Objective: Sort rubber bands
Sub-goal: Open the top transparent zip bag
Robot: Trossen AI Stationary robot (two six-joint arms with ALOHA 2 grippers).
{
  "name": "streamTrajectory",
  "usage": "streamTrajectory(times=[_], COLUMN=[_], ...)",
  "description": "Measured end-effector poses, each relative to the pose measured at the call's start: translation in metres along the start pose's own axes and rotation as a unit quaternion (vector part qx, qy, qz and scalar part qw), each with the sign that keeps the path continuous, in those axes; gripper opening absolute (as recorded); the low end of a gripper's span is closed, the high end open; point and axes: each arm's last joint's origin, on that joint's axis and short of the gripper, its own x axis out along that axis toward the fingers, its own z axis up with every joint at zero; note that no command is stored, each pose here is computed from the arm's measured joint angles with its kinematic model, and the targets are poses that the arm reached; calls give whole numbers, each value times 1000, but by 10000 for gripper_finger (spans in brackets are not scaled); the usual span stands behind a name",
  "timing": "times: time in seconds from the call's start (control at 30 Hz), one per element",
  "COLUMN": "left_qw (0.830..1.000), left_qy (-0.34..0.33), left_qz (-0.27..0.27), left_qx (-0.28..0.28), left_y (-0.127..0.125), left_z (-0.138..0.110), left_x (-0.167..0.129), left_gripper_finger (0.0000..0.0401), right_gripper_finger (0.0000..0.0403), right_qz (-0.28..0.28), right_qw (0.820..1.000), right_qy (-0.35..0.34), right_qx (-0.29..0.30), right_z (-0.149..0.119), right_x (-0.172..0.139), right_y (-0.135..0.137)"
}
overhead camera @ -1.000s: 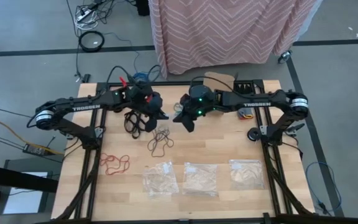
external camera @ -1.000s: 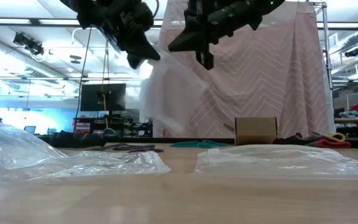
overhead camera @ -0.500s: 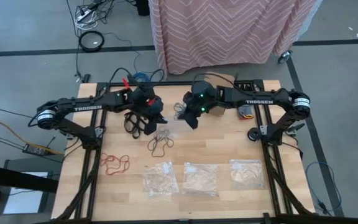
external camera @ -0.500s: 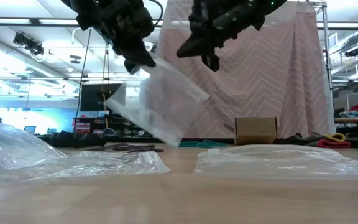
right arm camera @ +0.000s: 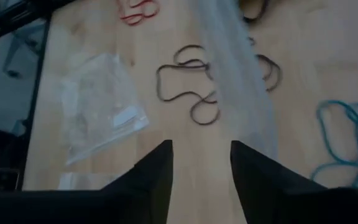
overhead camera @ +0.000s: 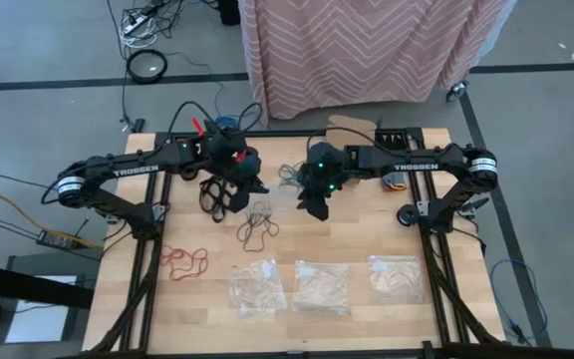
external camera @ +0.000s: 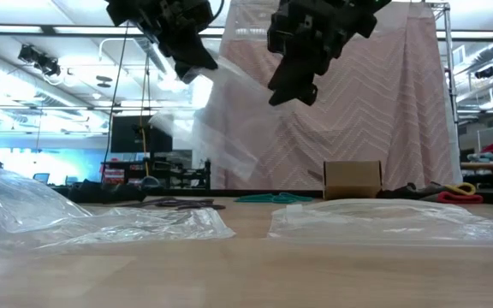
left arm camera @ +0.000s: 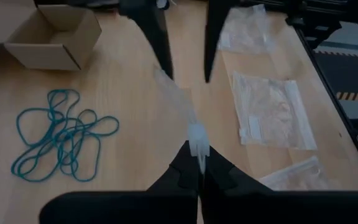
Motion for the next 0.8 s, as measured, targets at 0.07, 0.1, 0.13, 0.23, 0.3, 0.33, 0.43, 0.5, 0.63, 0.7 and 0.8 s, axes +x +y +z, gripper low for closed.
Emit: streamTrajectory(times=[0.07,0.1,0.13,0.23,0.3,0.33,0.43,0.5,0.63,0.7,0.8], left_qw=[1000,1000,1000,1000,999,999,999,999,1000,1000,999], left_qy=[2,2,2,17,36,42,48,45,12,-2,-17], left_qz=[0,-1,-1,-9,-15,-16,-18,-17,-17,-21,-35], left_qx=[-1,-1,-2,-8,-17,-17,-13,-11,6,13,20], left_y=[0,0,0,-1,-2,-2,-2,-2,-4,-5,-7], left_z=[0,0,-1,-4,-8,-9,-10,-9,3,9,17], left_x=[0,0,0,0,0,0,0,-1,-4,-7,-11], left_gripper_finger=[0,0,0,0,0,0,0,0,0,0,0], right_gripper_finger=[146,141,135,127,128,129,134,137,139,139,139], right_qz=[-10,-11,-10,-4,12,16,16,16,16,11,6], right_qw=[1000,1000,1000,1000,1000,1000,1000,1000,1000,1000,1000], right_qy=[-7,-10,-14,-15,-15,-16,-16,-17,-21,-22,-27], right_qx=[4,0,-3,-6,-7,-7,-7,-8,-11,-13,-14], right_z=[1,2,3,3,4,4,4,4,5,5,6], right_x=[0,0,0,-1,-1,-1,-2,-2,-2,-2,-2], right_y=[-1,-2,-2,-2,-1,-1,-1,-1,0,0,-1])
